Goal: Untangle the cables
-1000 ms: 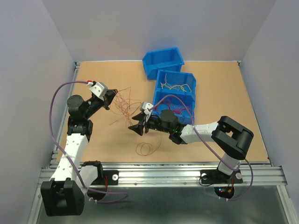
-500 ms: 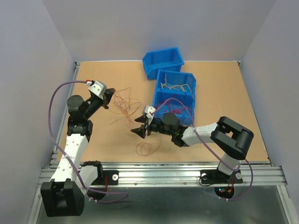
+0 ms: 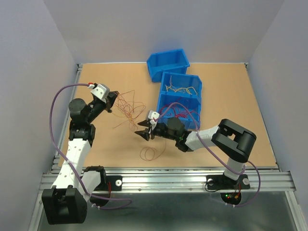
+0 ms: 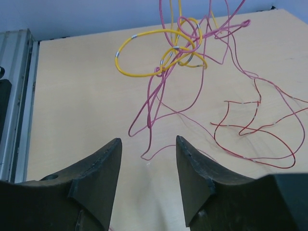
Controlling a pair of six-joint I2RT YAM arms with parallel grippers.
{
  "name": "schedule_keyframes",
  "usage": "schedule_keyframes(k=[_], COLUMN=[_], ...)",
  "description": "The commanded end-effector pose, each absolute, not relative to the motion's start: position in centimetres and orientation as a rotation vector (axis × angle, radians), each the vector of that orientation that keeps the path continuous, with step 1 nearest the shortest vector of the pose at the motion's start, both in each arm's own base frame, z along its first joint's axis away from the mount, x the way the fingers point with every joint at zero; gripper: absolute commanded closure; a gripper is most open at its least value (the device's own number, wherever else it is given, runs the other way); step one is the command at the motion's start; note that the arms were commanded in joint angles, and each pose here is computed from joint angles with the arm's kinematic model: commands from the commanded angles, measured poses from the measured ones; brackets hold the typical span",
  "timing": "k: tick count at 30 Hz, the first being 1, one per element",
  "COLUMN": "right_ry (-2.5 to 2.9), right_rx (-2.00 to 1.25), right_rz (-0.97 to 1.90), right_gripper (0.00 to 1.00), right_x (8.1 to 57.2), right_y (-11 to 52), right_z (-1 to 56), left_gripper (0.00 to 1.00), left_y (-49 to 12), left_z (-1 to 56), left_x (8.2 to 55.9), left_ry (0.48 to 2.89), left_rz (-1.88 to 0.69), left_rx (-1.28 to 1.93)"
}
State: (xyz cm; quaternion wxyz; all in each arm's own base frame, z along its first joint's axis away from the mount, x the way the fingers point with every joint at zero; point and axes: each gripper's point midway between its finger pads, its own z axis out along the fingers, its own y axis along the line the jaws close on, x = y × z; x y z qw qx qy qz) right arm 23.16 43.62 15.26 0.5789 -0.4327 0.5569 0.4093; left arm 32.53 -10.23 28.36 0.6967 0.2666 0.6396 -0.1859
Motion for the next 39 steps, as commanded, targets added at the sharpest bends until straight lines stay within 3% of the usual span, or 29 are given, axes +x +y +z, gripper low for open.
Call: schedule_keyframes(k=[1,5,6,9,12,20,25,30,39], right_ry=[1.188,1.161,1.158,1.146,1.137,1.171,1.298,1.23,1.205], right_rx=[-0.987,-0.978,-0.974,-0.951,-0.947,-0.904,-0.712,-0.521,-0.205], right_rz=[0.928,0.931,0.929,0.926,0.925,0.931,0.82,0.844,0.821], right_gripper=[0.5,0.65,0.77,0.85,0.99,1.0,1.0,1.0,0.99], right_x=[23.4,23.3,23.4,23.5,23.4,22.3,22.9,21.1,18.9], right_y=[43.9,43.9,43.9,43.7,43.5,41.0,35.3,29.8,19.7], right_z=[17.2,17.6,17.7,17.9,17.9,18.0,17.4,21.8,24.1], left_gripper=[1.0,1.0,1.0,1.0,1.0,1.0,1.0,1.0,1.0], left_y=[-10.6,-10.7,-10.7,-10.7,-10.7,-7.7,-2.8,1.5,5.9], left_z=[31.3,31.2,31.2,31.3,31.3,31.2,28.9,26.4,26.2], left_x=[32.0,32.0,31.9,32.0,32.0,34.4,37.9,40.7,41.6], left_ry=[1.339,1.343,1.342,1.341,1.345,1.414,1.534,1.627,1.617], left_rz=[-0.399,-0.404,-0.403,-0.403,-0.403,-0.315,-0.324,-0.346,-0.242], left_rx=[0.63,0.631,0.631,0.634,0.63,0.463,0.289,0.156,-0.006])
